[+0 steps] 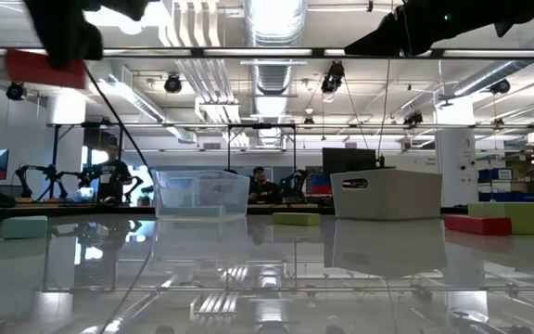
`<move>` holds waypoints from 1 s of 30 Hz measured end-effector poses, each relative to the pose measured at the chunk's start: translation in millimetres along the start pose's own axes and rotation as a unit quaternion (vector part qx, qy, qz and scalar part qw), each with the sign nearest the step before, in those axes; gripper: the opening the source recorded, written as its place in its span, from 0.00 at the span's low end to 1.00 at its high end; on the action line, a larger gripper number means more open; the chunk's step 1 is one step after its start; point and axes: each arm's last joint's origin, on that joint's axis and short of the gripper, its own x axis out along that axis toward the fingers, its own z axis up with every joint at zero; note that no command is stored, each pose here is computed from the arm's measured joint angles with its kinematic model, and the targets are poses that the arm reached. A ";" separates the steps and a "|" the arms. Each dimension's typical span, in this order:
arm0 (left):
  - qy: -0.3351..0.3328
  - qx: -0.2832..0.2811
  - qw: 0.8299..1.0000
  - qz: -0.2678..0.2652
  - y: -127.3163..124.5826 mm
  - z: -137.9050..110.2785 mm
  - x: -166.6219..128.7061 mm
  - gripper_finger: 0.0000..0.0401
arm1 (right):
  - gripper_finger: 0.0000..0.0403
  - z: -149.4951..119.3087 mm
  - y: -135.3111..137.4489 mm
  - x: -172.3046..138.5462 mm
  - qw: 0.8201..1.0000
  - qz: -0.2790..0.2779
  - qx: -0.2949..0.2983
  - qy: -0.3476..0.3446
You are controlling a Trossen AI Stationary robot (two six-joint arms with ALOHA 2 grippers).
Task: Sort & place blocks by color
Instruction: Put the red block into the white bin
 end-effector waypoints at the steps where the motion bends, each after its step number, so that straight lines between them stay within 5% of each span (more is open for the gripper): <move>1: 0.007 0.028 1.000 0.000 -1.8 -7.7 -2.5 0.29 | 0.09 0.0 0.0 0.0 1.000 -0.001 0.000 0.000; 8: 0.048 0.192 0.980 0.006 -17.1 -55.0 -0.6 0.29 | 0.09 -0.1 -0.1 0.0 1.000 -0.002 0.000 0.001; 13: 0.086 0.243 0.966 0.020 -21.6 -84.0 17.7 0.32 | 0.09 -0.1 -0.1 0.0 1.000 -0.002 0.000 0.001; 19: 0.085 0.260 0.962 -0.011 -27.4 -100.1 40.9 0.33 | 0.09 0.0 -0.1 0.0 1.000 -0.001 0.006 0.001; 30: 0.108 0.218 0.970 0.021 -14.7 -109.4 62.3 0.34 | 0.09 0.1 -0.1 0.0 1.000 -0.002 0.005 0.000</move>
